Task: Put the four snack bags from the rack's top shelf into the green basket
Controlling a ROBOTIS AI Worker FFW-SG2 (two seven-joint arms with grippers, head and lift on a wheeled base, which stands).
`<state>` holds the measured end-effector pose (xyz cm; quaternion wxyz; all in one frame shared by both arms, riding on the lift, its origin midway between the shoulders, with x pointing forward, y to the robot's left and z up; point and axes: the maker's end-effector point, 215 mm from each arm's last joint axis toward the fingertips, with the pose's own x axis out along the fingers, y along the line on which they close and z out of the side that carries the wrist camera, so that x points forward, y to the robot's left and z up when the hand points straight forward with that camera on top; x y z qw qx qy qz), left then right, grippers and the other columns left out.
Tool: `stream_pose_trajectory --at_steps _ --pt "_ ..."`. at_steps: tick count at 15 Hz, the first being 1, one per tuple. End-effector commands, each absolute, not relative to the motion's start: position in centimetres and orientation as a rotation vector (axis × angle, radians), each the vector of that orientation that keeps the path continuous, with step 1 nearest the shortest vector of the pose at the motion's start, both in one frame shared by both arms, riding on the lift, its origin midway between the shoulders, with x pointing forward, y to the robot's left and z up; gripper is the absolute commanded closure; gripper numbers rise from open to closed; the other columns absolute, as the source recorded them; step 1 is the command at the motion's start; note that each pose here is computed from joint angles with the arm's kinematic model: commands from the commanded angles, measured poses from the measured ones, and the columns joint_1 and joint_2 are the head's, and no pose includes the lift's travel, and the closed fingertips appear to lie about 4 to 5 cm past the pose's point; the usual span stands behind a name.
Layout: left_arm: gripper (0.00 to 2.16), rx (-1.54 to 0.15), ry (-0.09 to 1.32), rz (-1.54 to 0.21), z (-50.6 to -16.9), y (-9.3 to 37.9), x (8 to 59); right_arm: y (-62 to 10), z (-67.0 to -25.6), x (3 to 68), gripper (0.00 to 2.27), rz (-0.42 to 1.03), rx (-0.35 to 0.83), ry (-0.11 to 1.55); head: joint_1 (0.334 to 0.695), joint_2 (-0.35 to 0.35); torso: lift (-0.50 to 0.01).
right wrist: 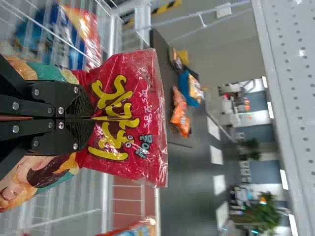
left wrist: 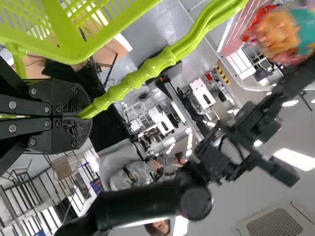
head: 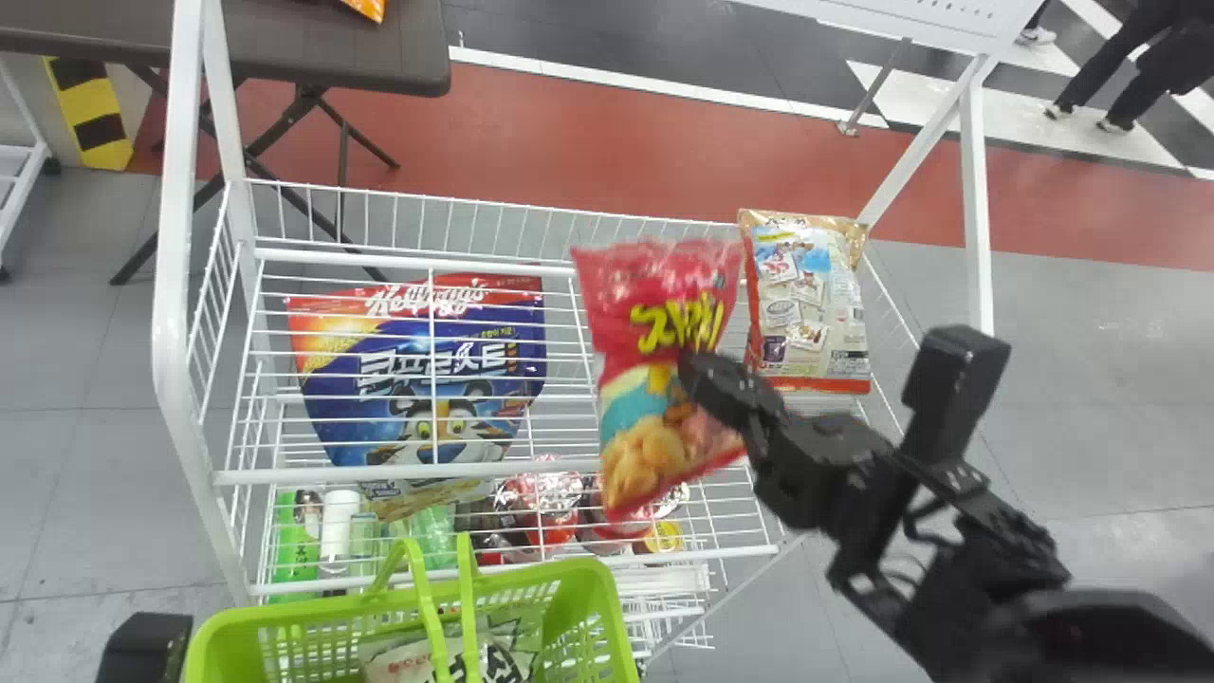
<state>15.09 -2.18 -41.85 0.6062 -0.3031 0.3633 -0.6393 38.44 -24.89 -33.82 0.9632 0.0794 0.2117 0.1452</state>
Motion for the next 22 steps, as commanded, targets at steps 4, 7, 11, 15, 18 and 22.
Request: stream_pose_trajectory --at_steps 4,7,11,15,18,22 --pt "1.58 -0.693 0.806 -1.478 -41.7 -2.1 14.6 -21.1 -40.8 25.7 2.11 0.388 0.352 0.872 0.695 -0.35 0.0" --pt "1.58 -0.691 0.799 -1.484 -41.4 -2.3 14.6 -19.8 -44.1 21.0 2.11 0.415 0.425 1.03 0.695 -0.35 0.0" --pt "1.58 -0.685 0.798 -1.489 -41.4 -2.7 14.4 -16.6 -44.8 19.3 2.11 0.497 0.496 1.074 0.695 -0.35 0.0" --pt "1.58 -0.691 0.799 -1.493 -41.3 -2.7 13.9 -13.9 -46.1 20.0 2.03 0.535 0.48 1.061 0.695 -0.35 0.0" --pt "1.58 -0.689 0.795 -1.489 -41.3 -2.5 13.9 -16.0 -46.6 22.1 0.0 0.494 0.425 1.015 0.695 -0.35 0.0" --pt "1.58 -0.685 0.793 -1.498 -41.2 -2.9 13.8 -20.5 -43.6 29.4 0.06 0.431 0.336 0.758 0.695 -0.35 0.0"
